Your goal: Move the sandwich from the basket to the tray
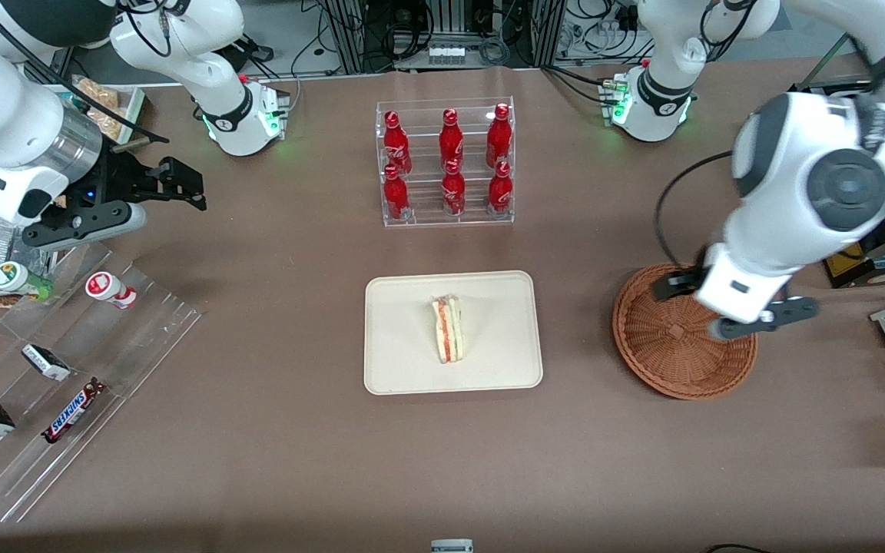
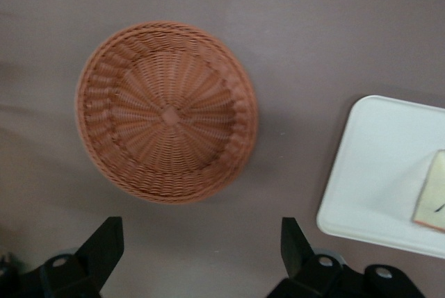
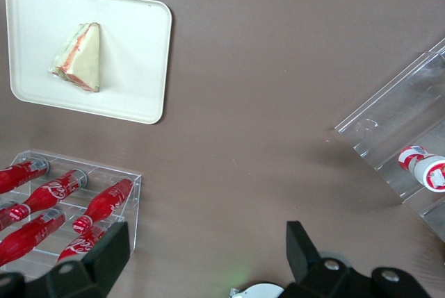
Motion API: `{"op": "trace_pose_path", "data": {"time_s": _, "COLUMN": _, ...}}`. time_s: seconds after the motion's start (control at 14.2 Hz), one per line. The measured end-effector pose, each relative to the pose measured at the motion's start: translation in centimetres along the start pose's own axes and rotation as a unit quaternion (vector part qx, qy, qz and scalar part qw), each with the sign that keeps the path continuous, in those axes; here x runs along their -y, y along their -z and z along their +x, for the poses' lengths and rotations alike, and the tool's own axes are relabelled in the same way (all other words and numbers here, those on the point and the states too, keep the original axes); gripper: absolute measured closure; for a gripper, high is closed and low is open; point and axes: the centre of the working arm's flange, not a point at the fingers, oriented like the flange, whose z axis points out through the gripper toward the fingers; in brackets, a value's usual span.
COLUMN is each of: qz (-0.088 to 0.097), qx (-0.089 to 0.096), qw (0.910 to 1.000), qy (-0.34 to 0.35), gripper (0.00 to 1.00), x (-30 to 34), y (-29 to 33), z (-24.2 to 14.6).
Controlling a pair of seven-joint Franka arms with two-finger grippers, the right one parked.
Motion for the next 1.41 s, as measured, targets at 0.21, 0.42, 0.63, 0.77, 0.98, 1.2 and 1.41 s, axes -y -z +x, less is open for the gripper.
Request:
{"op": "trace_pose_path", "data": {"time_s": 0.21, "qz": -0.003, "qx": 0.014, "qw": 0.9995, "qy": -0.028, "gripper": 0.0, "x": 7.4, "y": 1.2, "z": -0.3}}
{"op": "trace_pose_path", "data": {"time_s": 0.42, "qz": -0.006, "qx": 0.012, "qw": 0.9984, "qy": -0.054, "gripper": 0.0, "x": 10.6, "y": 4.3, "z": -2.3}}
{"op": "trace_pose_path", "data": {"time_s": 0.63, "qz": -0.011, "qx": -0.011, "qw": 0.9959, "qy": -0.089, "gripper": 0.0, "x": 12.3, "y": 7.7, "z": -4.3}}
{"op": "trace_pose_path", "data": {"time_s": 0.77, "qz": -0.014, "qx": -0.025, "qw": 0.9944, "qy": -0.102, "gripper": 0.0, "x": 13.0, "y": 9.3, "z": -5.1}}
{"op": "trace_pose_path", "data": {"time_s": 0.98, "qz": -0.012, "qx": -0.022, "qw": 0.9923, "qy": -0.121, "gripper": 0.0, "x": 11.4, "y": 9.7, "z": -6.0}}
{"op": "trace_pose_path", "data": {"time_s": 1.2, "qz": -0.011, "qx": -0.02, "qw": 0.9913, "qy": -0.13, "gripper": 0.0, "x": 10.4, "y": 9.5, "z": -6.0}}
{"op": "trace_pose_path", "data": {"time_s": 1.41, "qz": -0.011, "qx": -0.021, "qw": 0.9912, "qy": -0.13, "gripper": 0.0, "x": 10.4, "y": 9.6, "z": -6.0}}
